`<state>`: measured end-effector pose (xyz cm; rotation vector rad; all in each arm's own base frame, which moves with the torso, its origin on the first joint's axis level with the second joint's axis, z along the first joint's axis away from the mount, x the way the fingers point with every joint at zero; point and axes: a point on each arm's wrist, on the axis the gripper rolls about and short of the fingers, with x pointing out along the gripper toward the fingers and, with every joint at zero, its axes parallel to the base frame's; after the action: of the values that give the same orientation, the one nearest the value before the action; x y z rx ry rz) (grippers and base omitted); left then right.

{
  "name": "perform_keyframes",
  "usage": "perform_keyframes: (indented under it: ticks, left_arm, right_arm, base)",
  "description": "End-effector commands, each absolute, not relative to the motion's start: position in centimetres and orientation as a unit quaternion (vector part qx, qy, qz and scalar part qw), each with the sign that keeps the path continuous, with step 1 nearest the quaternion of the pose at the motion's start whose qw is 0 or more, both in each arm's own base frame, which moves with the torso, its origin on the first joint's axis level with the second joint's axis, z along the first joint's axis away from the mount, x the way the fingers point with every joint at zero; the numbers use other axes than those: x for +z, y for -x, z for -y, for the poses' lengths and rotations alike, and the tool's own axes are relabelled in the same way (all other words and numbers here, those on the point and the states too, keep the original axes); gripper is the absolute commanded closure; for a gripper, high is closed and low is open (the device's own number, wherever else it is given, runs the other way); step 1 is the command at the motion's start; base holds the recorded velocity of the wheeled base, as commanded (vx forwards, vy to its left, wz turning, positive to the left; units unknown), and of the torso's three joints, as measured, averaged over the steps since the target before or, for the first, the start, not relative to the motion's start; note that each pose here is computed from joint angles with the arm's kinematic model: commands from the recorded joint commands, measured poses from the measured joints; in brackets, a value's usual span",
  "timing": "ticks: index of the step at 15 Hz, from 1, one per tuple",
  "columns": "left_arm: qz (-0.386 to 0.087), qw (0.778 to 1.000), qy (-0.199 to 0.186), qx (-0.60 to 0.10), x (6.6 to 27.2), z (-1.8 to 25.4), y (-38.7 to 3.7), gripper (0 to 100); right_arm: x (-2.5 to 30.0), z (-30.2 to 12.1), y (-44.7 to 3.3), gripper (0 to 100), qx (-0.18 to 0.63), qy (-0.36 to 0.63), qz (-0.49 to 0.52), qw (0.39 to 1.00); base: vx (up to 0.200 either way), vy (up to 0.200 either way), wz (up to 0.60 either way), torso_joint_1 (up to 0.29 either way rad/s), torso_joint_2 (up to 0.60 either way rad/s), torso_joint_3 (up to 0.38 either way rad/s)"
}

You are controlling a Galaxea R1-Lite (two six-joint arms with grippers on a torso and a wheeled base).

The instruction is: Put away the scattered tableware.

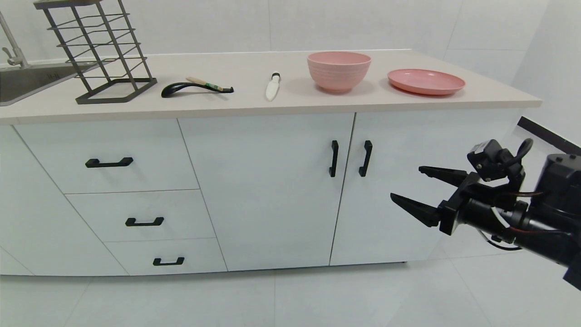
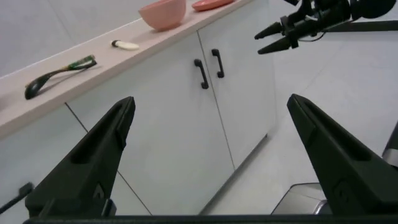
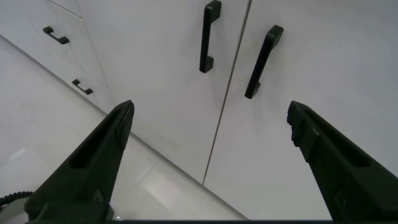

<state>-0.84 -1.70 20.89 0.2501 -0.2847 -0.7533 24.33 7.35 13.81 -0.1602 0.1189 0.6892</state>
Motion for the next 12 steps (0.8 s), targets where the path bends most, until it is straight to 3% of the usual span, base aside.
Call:
perform_keyframes:
  ticks: [1,4,6,8,12]
  left_arm:
    - [0.113,0.915,-0.115,-0.37,23.3,1.6,-1.7,0]
    - [0.075,0.886,-0.111,-0.445,23.6,2.1,-5.2,0]
    - [0.062,0.846,-0.117,-0.517,23.2,3.9,-8.6,0]
    - [0.062,0.824,-0.116,-0.552,22.7,6.3,-12.2,0]
    - [0.04,0.833,-0.116,-0.539,21.3,8.9,-15.3,0]
  right_arm:
    - [13.8,-7.4,-24.7,0,0.337,0.078,-0.057,0.936]
    - [13.8,-7.5,-24.7,0,0.338,0.079,-0.058,0.936]
    - [13.5,-7.5,-24.9,0,0.338,0.079,-0.062,0.936]
    - [13.2,-7.5,-25.0,0,0.338,0.078,-0.067,0.936]
    - [13.0,-7.2,-24.9,0,0.342,0.078,-0.062,0.934]
  base:
    - [0.0,0.0,0.0,0.0,0.0,0.0]
    - [0.0,0.0,0.0,0.0,0.0,0.0]
    - [0.0,0.0,0.0,0.0,0.0,0.0]
    - [0.0,0.0,0.0,0.0,0.0,0.0]
    - [0.0,0.0,0.0,0.0,0.0,0.0]
